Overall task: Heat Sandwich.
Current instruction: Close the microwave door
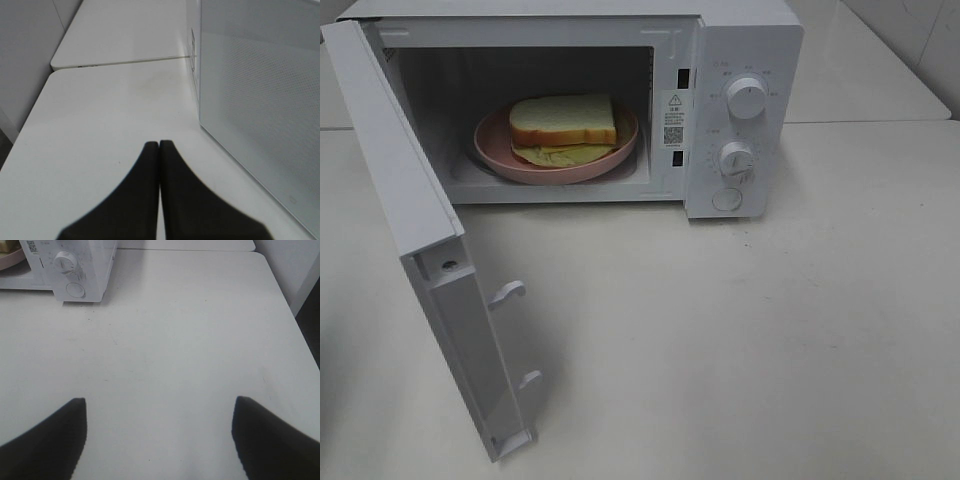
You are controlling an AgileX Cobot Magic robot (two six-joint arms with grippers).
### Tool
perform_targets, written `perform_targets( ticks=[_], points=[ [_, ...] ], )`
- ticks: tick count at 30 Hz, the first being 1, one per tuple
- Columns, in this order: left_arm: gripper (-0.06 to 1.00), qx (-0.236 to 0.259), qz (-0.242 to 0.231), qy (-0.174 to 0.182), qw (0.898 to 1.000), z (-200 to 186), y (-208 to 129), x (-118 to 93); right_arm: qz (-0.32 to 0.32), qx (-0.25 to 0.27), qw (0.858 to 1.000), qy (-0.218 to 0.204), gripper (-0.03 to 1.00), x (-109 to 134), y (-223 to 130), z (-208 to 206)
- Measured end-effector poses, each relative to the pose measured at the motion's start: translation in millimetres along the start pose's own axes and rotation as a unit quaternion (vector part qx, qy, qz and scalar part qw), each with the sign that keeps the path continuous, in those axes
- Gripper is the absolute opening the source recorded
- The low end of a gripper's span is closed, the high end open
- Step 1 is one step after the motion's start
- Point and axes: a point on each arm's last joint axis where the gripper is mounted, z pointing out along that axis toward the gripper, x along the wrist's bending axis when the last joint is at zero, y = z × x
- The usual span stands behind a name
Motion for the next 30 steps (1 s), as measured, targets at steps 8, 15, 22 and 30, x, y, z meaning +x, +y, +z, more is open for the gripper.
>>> perform_targets(
  ticks=[8,15,22,30],
  points=[
    [0.00,-0.059,0.005,0.021,0.998,18,0,3,0.000,0.000,1.000,0.000,0.77,0,0,0],
    [0.00,-0.057,-0.013,-0.005,0.998,36,-4,-2,0.000,0.000,1.000,0.000,0.77,0,0,0],
    [0.00,-0.071,-0.016,-0.072,0.995,54,-8,-15,0.000,0.000,1.000,0.000,0.77,0,0,0],
    [0.00,-0.084,-0.016,-0.144,0.986,69,-12,-29,0.000,0.000,1.000,0.000,0.77,0,0,0]
  ],
)
